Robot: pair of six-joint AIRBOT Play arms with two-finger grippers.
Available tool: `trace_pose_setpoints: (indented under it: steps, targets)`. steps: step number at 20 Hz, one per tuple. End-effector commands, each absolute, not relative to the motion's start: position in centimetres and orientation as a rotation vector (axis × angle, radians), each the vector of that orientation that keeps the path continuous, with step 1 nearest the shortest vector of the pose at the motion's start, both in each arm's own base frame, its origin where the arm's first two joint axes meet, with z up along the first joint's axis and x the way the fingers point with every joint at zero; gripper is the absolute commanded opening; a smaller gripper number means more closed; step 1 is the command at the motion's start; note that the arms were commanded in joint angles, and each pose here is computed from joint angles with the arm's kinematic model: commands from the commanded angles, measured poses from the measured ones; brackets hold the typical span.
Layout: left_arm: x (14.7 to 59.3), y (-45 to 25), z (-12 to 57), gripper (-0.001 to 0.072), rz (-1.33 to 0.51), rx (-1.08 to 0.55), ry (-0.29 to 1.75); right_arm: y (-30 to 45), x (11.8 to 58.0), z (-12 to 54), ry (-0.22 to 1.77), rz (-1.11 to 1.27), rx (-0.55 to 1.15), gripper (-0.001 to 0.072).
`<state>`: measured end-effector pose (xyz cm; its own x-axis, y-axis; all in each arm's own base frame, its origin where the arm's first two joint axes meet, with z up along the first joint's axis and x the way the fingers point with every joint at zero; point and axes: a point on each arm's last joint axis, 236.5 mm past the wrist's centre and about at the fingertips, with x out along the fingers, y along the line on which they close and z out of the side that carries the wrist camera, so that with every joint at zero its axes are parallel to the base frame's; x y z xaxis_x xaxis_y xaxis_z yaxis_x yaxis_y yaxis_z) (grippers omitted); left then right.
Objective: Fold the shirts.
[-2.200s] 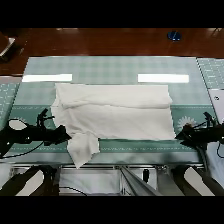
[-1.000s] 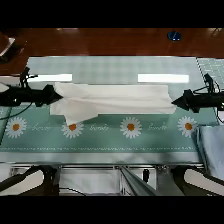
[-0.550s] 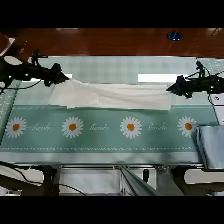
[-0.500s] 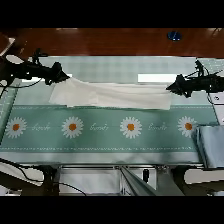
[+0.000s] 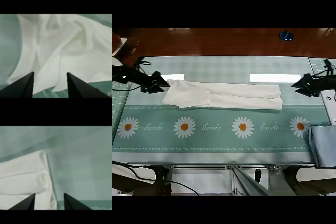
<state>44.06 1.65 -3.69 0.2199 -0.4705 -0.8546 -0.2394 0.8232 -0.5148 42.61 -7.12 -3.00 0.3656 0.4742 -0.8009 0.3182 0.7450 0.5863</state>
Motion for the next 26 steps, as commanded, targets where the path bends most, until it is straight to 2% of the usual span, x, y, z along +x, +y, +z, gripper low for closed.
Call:
trace_pose_setpoints:
  steps: [1,2,4,8,14,15,16,17,18,19,21,23,26]
  targets:
    - [43.3,6.3,-1.3,0.0507,-0.007,-0.629,1.145,-9.8,39.7,-4.8,1.287,0.016,0.791,0.0411]
    - [42.8,5.8,-1.0,0.0507,0.021,-0.664,1.071,-9.1,39.7,-5.9,1.286,0.009,0.808,0.0411]
    - [40.1,1.7,-1.3,0.0507,-0.01,-0.797,1.046,-7.3,39.7,-7.8,1.299,-0.001,0.861,0.0411]
    - [35.7,-4.8,-2.1,0.0507,-0.146,-0.766,1.092,-2.0,40.8,-9.1,1.345,0.138,0.928,0.0411]
    - [37.2,-10.1,1.5,0.0506,-0.323,-0.763,1.003,2.9,41.8,-10.5,1.407,0.219,0.884,0.0394]
    - [37.5,-10.8,1.9,0.0506,-0.345,-0.768,0.987,3.6,41.9,-10.4,1.406,0.239,0.875,0.0349]
    - [37.5,-11.3,2.2,0.0504,-0.356,-0.775,0.983,4.2,41.9,-10.2,1.407,0.262,0.868,0.0168]
    - [37.4,-11.9,2.2,0.0484,-0.37,-0.773,0.987,4.7,41.7,-9.6,1.405,0.3,0.85,0.0023]
    - [37.2,-12.4,2.2,0.0289,-0.382,-0.766,0.993,4.9,41.4,-8.8,1.401,0.329,0.822,0.0021]
    - [37.0,-13.0,2.2,0.0011,-0.396,-0.757,0.998,4.7,40.9,-7.7,1.4,0.346,0.773,0.002]
    - [36.9,-14.7,2.4,0.0018,-0.441,-0.713,0.988,3.3,39.5,-5.1,1.384,0.323,0.631,0.002]
    - [36.7,-17.5,2.4,0.0018,-0.497,-0.663,0.994,2.0,38.5,-1.6,1.274,0.267,0.522,0.002]
    - [37.4,-22.9,1.9,0.0017,-0.569,-0.587,0.994,2.3,34.7,3.5,1.143,0.225,0.452,0.002]
